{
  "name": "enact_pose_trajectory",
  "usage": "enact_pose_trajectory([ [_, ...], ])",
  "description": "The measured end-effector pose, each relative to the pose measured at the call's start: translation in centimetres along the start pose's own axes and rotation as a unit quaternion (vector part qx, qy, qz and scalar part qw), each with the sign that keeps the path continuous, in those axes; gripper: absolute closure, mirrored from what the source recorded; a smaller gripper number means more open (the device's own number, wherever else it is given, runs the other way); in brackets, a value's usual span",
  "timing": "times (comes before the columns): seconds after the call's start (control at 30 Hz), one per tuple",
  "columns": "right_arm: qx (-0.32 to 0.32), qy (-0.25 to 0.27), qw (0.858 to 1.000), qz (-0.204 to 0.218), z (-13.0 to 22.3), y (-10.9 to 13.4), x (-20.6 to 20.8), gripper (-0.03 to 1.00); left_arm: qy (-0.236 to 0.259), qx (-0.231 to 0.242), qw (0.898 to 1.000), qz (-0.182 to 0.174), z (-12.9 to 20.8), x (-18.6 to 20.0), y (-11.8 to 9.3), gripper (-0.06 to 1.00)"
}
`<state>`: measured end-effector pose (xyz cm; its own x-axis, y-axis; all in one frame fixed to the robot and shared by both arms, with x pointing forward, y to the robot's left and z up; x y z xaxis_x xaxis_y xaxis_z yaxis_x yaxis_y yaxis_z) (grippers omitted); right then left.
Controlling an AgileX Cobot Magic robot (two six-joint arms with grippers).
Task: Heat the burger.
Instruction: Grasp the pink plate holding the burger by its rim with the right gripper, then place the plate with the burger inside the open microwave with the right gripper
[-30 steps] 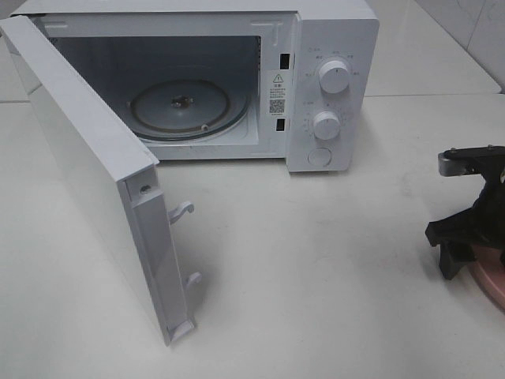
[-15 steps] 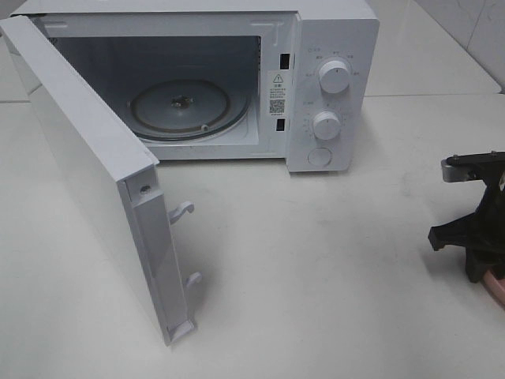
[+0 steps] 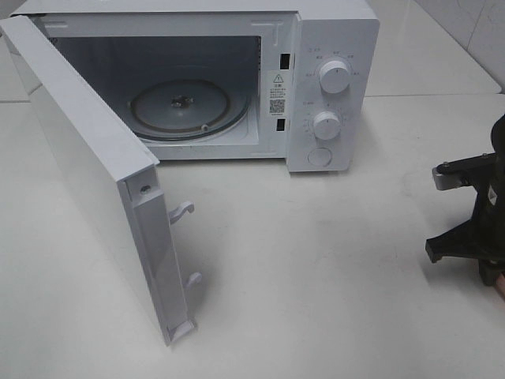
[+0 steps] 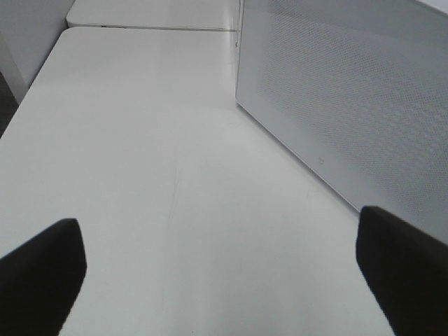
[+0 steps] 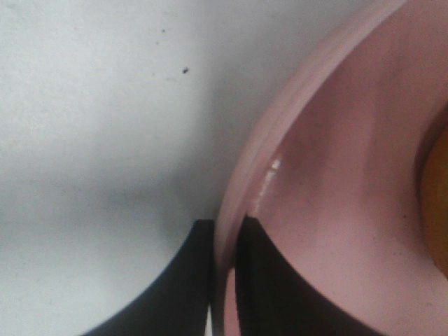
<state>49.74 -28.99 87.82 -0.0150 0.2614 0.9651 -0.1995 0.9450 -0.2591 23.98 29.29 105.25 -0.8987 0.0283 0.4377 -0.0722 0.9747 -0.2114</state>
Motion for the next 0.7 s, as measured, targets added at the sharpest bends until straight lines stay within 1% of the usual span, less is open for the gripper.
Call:
enact_pose_trajectory([
  [0.13, -0.004, 0.011, 1.000, 0.015, 0.3, -0.1, 0.1, 0.88, 0.000, 0.000, 1.000, 0.000, 0.0, 0.0, 0.0, -0.03],
  [0.33, -0.005, 0.013, 1.000, 0.022, 0.5, -0.3, 0.7, 0.90, 0.000, 0.000, 1.000, 0.000, 0.0, 0.0, 0.0, -0.03],
  [0.53, 0.021, 0.025, 0.999, 0.041, 0.8, 0.6, 1.2, 0.91, 0.000, 0.000, 1.000, 0.000, 0.0, 0.0, 0.0, -0.03],
  [0.7, 0.023, 0.017, 0.998, 0.053, 1.0, 1.4, 2.0, 0.91, 0.000, 0.000, 1.000, 0.000, 0.0, 0.0, 0.0, -0.03],
])
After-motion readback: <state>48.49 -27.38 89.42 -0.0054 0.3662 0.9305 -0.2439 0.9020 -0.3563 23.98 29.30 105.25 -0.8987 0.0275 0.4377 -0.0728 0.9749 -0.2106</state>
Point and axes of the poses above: a point on each arm's last joint axis where the gripper is mounted, x pointing back along that axis away from the gripper, y along the wrist's bending axis when the last joint is at zero, z = x × y, the point moved 1 cm from there along -x, pointing out along that axis toward the gripper, and after that the axes turned 11 degrees about x, right-handed, at the moved point
